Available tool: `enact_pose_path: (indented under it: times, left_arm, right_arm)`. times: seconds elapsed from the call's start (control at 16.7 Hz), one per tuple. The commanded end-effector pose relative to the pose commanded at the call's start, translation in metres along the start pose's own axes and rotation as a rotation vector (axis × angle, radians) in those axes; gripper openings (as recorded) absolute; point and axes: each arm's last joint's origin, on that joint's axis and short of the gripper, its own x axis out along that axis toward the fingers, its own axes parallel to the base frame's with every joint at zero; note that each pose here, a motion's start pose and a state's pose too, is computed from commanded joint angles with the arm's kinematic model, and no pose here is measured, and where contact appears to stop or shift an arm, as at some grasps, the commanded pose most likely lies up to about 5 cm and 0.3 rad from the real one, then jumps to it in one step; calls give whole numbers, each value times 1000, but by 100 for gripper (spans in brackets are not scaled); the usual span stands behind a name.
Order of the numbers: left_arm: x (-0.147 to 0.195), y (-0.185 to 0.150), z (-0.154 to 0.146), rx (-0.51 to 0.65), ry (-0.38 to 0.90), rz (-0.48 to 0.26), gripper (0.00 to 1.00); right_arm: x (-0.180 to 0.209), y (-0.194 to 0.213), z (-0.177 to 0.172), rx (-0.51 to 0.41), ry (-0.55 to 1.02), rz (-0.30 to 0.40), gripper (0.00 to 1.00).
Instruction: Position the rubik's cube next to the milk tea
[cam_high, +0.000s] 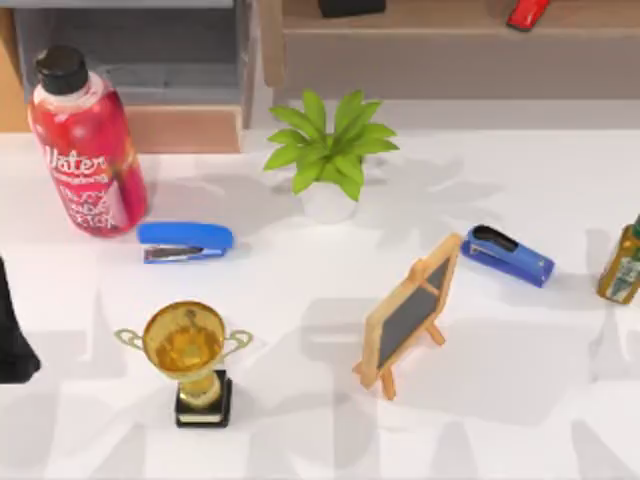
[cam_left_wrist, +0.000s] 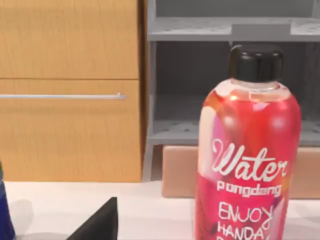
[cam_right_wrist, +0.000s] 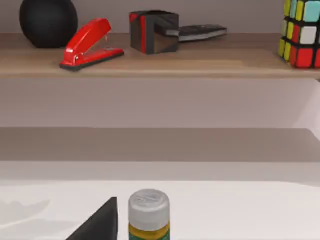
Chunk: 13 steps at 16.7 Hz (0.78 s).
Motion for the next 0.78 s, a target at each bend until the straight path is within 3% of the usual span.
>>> enact_pose_path:
  times: [0.24,0.48,0.78]
  left_arm:
    - [0,0,0,0,0,0,100]
    - [0,0,0,0,0,0,100]
    - [0,0,0,0,0,0,100]
  right_arm:
    - [1,0,4,1,1,6,100]
    - [11,-1,32,-6,-18,33,100]
    - [56,-5,60,-10,35,79,100]
